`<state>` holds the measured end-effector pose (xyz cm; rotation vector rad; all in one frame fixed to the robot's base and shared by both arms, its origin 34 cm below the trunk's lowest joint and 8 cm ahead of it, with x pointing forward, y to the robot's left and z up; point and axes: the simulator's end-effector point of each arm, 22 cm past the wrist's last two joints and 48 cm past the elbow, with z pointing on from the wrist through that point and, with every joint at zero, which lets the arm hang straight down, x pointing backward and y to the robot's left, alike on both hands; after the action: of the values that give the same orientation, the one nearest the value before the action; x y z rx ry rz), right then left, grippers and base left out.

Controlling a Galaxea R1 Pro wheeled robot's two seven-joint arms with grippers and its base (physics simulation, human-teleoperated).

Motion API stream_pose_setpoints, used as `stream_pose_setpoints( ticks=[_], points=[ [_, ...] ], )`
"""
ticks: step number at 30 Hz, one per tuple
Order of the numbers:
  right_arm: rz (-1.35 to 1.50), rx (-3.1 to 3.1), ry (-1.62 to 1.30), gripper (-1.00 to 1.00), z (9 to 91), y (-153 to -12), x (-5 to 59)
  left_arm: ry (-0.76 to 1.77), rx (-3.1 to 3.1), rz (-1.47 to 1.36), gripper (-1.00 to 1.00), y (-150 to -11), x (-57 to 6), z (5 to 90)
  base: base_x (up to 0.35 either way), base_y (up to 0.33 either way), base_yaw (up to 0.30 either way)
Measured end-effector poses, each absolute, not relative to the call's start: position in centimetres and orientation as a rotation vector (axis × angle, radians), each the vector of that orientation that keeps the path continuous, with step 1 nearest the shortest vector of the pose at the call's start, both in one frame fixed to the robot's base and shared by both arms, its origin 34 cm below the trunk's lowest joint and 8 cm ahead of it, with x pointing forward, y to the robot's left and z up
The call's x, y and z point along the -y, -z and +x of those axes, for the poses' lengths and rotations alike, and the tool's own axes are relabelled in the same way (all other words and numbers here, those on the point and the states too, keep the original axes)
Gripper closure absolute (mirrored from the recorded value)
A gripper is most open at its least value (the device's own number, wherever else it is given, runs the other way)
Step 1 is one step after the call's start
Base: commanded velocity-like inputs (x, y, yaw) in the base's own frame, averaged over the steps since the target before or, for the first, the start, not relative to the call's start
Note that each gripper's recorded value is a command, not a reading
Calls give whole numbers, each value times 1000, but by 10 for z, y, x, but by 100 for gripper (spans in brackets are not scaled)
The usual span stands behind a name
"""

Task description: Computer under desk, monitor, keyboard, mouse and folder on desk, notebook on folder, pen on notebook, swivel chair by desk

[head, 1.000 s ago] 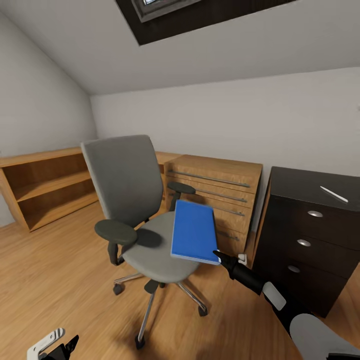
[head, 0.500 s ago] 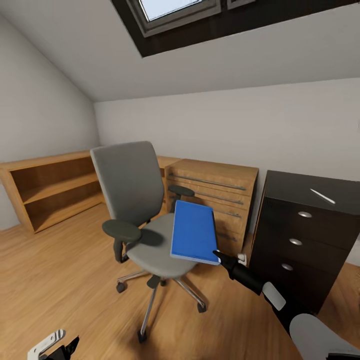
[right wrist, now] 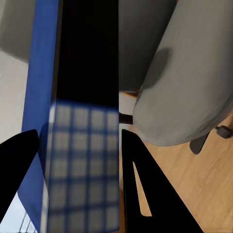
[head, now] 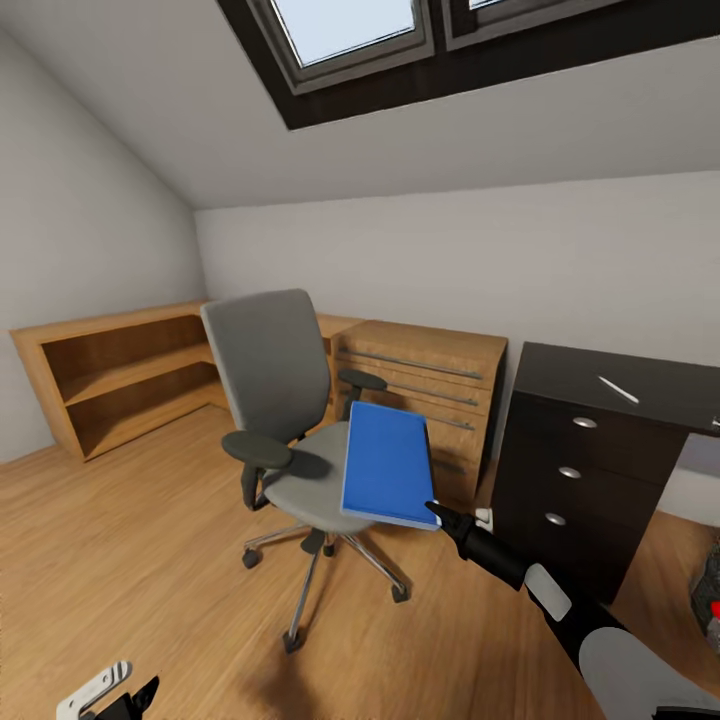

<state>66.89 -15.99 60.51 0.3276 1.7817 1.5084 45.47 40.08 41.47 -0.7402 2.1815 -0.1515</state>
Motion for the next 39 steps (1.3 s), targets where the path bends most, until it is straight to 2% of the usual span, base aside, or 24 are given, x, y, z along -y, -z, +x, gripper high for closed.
stream_pose_setpoints(
  ticks=[30,39],
  points=[
    [313,-1897,-1480,100,691,-682,158,135,-2194,-736,-100,-444,-376,455,-5,0,0],
    [243,-1941,-1450,100,693,-704,154,73,-2143,-743,-100,-451,-386,449,0,0,0]
  ],
)
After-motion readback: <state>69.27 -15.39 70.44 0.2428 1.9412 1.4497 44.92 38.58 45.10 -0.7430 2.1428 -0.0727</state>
